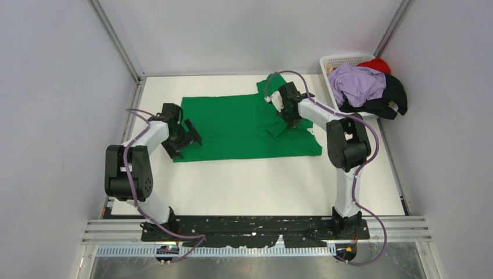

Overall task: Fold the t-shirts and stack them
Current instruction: Fold the flattened tshirt in 1/3 of the way

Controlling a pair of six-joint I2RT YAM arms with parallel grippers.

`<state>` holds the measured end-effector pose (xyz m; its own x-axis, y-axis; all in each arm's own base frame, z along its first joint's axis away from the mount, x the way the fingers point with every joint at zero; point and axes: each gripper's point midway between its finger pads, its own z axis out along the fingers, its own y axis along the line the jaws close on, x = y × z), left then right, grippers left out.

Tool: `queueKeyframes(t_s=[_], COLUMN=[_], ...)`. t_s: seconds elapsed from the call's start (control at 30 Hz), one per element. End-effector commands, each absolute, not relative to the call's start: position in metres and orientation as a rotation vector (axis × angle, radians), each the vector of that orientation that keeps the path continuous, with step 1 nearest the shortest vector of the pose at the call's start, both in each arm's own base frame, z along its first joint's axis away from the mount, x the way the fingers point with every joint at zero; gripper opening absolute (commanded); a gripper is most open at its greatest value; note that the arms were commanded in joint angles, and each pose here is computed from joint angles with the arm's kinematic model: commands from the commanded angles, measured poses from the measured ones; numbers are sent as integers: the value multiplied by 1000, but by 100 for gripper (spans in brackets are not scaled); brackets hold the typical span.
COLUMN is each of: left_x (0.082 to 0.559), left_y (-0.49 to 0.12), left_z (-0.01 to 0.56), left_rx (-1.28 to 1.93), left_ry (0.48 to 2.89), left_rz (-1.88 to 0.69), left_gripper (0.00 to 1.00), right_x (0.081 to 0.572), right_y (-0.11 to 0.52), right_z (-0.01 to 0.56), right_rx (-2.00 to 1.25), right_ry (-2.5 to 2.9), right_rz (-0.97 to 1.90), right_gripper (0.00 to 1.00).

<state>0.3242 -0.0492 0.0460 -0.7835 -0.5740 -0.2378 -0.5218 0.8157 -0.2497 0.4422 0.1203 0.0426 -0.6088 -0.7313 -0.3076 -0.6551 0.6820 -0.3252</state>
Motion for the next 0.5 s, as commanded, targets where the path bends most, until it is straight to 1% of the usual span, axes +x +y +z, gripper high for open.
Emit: queueKeyframes(t_s=[0.0, 0.23, 0.3, 0.33, 0.47], left_x=[331, 330, 330, 329, 329], left_y=[-46, -43, -43, -43, -43], left_z=[42, 41, 42, 41, 40], left_rx=[-841, -845, -844, -845, -848], left_ry=[2696, 2702, 2703, 2706, 2715], left_rz=[-216, -188, -186, -184, -180], left_gripper=[100, 100, 100, 100, 100], right_x=[468, 488, 496, 499, 520], right_y=[114, 109, 109, 107, 105], right_z=[70, 70, 73, 76, 86], right_rx=[-995, -980, -964, -951, -869], right_ry=[2402, 2358, 2343, 2335, 2268], right_rz=[-357, -446, -476, -500, -559], right_gripper=[12, 11, 13, 17, 22])
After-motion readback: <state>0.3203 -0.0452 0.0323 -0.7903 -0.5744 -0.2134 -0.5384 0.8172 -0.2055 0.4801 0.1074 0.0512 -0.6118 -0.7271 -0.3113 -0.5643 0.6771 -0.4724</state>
